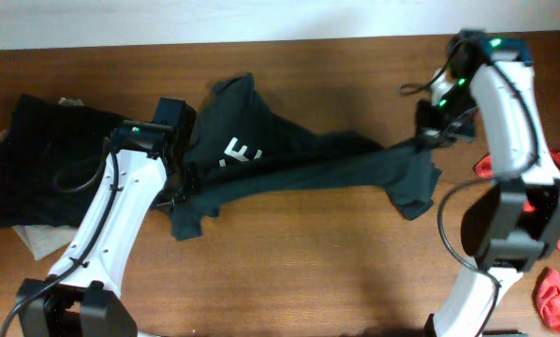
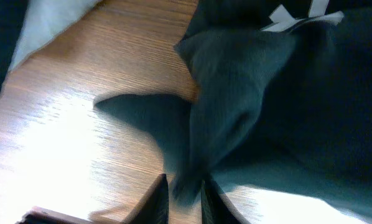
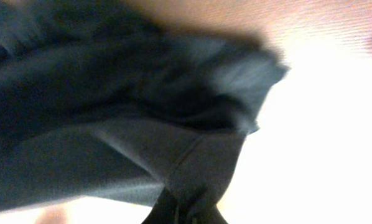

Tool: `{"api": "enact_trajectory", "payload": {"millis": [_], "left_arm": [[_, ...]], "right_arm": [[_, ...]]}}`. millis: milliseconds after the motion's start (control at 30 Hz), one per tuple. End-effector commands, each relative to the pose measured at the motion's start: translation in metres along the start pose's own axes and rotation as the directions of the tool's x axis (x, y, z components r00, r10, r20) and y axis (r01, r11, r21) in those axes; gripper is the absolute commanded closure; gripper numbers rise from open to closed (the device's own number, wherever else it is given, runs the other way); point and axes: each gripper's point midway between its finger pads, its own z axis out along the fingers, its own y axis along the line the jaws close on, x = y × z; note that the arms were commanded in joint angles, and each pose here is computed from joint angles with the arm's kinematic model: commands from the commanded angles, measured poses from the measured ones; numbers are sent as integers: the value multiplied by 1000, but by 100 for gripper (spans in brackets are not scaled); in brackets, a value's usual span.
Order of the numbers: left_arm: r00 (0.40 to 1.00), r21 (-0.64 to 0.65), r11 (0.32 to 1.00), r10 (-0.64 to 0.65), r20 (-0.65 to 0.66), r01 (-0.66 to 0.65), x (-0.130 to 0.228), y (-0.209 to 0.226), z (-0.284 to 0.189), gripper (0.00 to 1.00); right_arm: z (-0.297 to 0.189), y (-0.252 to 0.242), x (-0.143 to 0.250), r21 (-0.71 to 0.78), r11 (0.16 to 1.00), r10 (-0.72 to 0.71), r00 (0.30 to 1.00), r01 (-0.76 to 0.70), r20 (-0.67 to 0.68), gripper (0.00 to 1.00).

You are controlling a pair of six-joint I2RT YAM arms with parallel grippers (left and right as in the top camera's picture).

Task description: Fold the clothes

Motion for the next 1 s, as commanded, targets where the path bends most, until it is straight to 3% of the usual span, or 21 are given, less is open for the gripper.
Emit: {"api": "enact_trajectory", "payload": {"millis": [0, 67, 133, 400, 500, 567, 733, 967], "left_arm": [[1000, 70, 998, -9, -7, 10, 2, -9, -7, 67], [1000, 85, 996, -7, -23, 9, 5, -11, -7, 53], [999, 105, 994, -3, -51, 8, 12, -14, -8, 46], [989, 227, 970, 111, -97, -87, 43, -61, 24, 33], [983, 264, 950, 183, -33, -168, 48, -88, 37, 25], [969, 274, 930, 245, 34, -245, 46, -101, 46, 23], [967, 142, 959, 232, 106, -245, 28, -85, 55, 21], [960, 191, 942, 278, 22, -277, 34, -105, 92, 22]], "right_arm": [[-66, -75, -3, 278, 946, 113, 975, -164, 189, 96], [-66, -102, 4, 293, 919, 215, 958, -264, 187, 96], [-66, -108, 5, 269, 920, 241, 953, -284, 182, 96], [-64, -97, 2, 253, 932, 217, 959, -259, 182, 96], [-64, -97, 2, 253, 932, 217, 959, -259, 182, 96], [-64, -97, 3, 253, 932, 217, 959, -258, 180, 96], [-64, -97, 3, 253, 932, 217, 959, -259, 180, 96], [-64, -97, 3, 254, 932, 218, 960, -258, 178, 96]]}}
